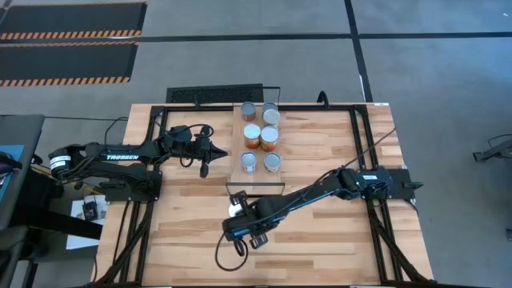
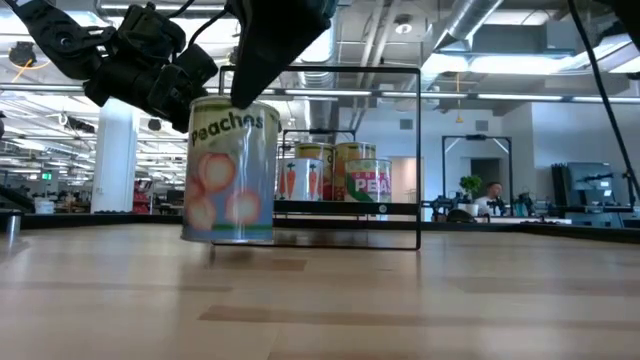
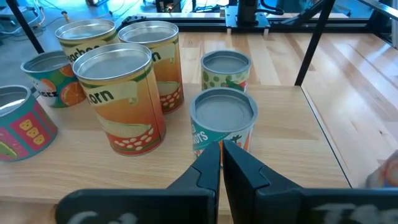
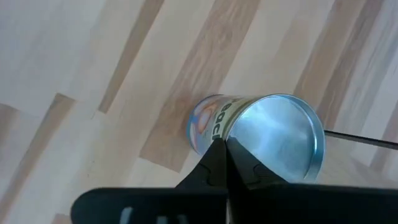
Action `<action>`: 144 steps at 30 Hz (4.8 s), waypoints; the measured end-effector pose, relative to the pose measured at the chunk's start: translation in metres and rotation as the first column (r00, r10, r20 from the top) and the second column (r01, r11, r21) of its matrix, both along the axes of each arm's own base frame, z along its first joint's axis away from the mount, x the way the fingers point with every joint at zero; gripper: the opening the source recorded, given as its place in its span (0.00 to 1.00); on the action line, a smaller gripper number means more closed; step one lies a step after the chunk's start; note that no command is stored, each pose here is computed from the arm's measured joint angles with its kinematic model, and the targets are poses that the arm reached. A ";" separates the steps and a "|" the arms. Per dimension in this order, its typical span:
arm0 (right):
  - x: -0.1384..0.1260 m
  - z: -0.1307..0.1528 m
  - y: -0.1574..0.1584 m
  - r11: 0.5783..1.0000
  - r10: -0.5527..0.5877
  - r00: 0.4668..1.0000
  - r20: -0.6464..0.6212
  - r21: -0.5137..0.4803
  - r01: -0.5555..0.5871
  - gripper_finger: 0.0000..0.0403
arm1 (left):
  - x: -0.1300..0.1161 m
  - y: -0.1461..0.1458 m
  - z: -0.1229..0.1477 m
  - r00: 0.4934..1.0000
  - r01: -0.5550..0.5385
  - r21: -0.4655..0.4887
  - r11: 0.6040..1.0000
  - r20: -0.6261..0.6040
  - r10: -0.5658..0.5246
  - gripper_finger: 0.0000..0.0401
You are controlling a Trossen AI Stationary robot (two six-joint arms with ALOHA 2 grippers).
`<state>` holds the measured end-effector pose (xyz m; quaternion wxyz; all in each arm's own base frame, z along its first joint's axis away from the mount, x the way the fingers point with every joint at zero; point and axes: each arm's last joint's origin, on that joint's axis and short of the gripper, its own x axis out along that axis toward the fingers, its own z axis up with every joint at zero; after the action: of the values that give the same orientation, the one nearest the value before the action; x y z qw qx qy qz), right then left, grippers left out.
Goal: Pick and place cans onto a shelf
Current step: Put the large blue can on the shelf aligned with the other blue can
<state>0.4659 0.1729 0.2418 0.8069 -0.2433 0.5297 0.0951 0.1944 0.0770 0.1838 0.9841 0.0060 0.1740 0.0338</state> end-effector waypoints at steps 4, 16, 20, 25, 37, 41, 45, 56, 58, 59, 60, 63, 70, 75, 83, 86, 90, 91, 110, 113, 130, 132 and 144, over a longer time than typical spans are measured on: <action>0.002 0.001 0.002 0.999 0.016 1.000 0.014 0.042 -0.017 0.03 | 0.000 0.000 0.000 1.000 0.000 0.000 1.000 0.000 0.000 0.02; 0.004 -0.003 0.005 0.993 0.016 1.000 0.019 0.115 -0.018 0.18 | -0.001 0.000 -0.002 1.000 0.000 -0.011 1.000 -0.025 0.000 0.02; 0.002 0.001 0.005 0.993 0.007 1.000 0.023 0.119 -0.010 0.26 | -0.002 -0.001 -0.004 0.999 -0.001 -0.011 1.000 -0.044 0.000 0.02; -0.012 0.035 0.000 0.992 0.000 0.999 0.053 0.126 -0.007 0.32 | -0.002 0.000 -0.004 0.999 -0.021 -0.003 1.000 -0.048 0.021 0.02; -0.082 0.073 0.014 0.983 0.049 0.995 0.091 0.170 -0.064 0.04 | -0.020 -0.014 0.012 0.999 0.012 0.020 1.000 -0.038 -0.011 0.02; -0.107 0.055 0.011 0.970 0.057 0.977 0.207 0.220 -0.104 0.02 | -0.027 -0.027 0.024 0.999 0.044 0.025 0.999 0.004 -0.045 0.02; -0.139 0.036 0.000 0.948 0.031 0.938 0.345 0.288 -0.137 0.02 | -0.033 -0.045 0.033 0.991 0.118 0.032 0.992 0.052 -0.120 0.02; -0.207 0.023 -0.038 0.924 -0.104 0.782 0.615 0.351 -0.153 0.02 | -0.049 -0.099 0.063 0.920 0.315 0.149 0.937 0.195 -0.340 0.02; -0.211 0.023 -0.041 0.922 -0.118 0.779 0.616 0.360 -0.145 0.02 | -0.048 -0.109 0.067 0.910 0.340 0.159 0.927 0.191 -0.367 0.02; -0.213 0.023 -0.042 0.920 -0.125 0.780 0.613 0.365 -0.140 0.02 | -0.048 -0.113 0.067 0.913 0.345 0.161 0.925 0.172 -0.371 0.02; -0.214 0.023 -0.042 0.921 -0.128 0.780 0.613 0.366 -0.136 0.02 | -0.047 -0.118 0.067 0.915 0.348 0.166 0.923 0.153 -0.372 0.02; -0.215 0.022 -0.043 0.925 -0.138 0.776 0.616 0.359 -0.121 0.02 | -0.041 -0.134 0.065 0.924 0.350 0.180 0.919 0.095 -0.371 0.04; -0.214 0.018 -0.043 0.922 -0.155 0.787 0.598 0.373 -0.101 0.03 | -0.019 -0.174 0.056 0.923 0.385 0.191 0.903 -0.054 -0.381 0.17; -0.211 0.014 -0.041 0.924 -0.153 0.793 0.590 0.369 -0.096 0.03 | 0.003 -0.197 0.046 0.913 0.398 0.240 0.885 -0.199 -0.356 0.27; -0.211 0.014 -0.041 0.922 -0.159 0.793 0.588 0.375 -0.093 0.03 | 0.043 -0.222 0.030 0.873 0.442 0.342 0.829 -0.375 -0.311 0.33; -0.211 0.014 -0.041 0.923 -0.157 0.794 0.587 0.374 -0.094 0.03 | 0.052 -0.228 0.025 0.861 0.451 0.378 0.808 -0.424 -0.282 0.34; -0.211 0.014 -0.041 0.922 -0.160 0.794 0.586 0.376 -0.093 0.03 | 0.060 -0.229 0.015 0.838 0.467 0.378 0.799 -0.479 -0.263 0.31; -0.211 0.014 -0.041 0.922 -0.160 0.794 0.586 0.376 -0.093 0.03 | 0.060 -0.229 0.012 0.834 0.468 0.379 0.798 -0.488 -0.257 0.31; -0.212 0.014 -0.041 0.929 -0.156 0.789 0.595 0.360 -0.088 0.03 | 0.060 -0.241 0.079 0.807 0.541 0.354 0.763 -0.473 -0.353 0.00; -0.212 0.014 -0.041 0.929 -0.156 0.789 0.594 0.360 -0.087 0.03 | 0.054 -0.236 0.116 0.844 0.491 0.373 0.787 -0.425 -0.326 0.00; -0.212 0.014 -0.041 0.930 -0.152 0.790 0.595 0.357 -0.089 0.03 | 0.020 -0.058 0.160 0.872 -0.216 0.367 0.905 -0.345 0.348 0.00; -0.212 0.014 -0.041 0.931 -0.148 0.790 0.595 0.353 -0.091 0.03 | 0.022 -0.037 0.142 0.887 -0.220 0.317 0.922 -0.329 0.325 0.00; -0.211 0.014 -0.041 0.935 -0.136 0.789 0.599 0.341 -0.097 0.03 | 0.037 0.050 0.083 0.893 -0.280 0.145 0.949 -0.324 0.313 0.00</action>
<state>0.2544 0.1319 0.2556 0.9660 -0.1062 0.2153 0.0962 0.2317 0.1270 0.2671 0.9205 0.0318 0.3398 0.1902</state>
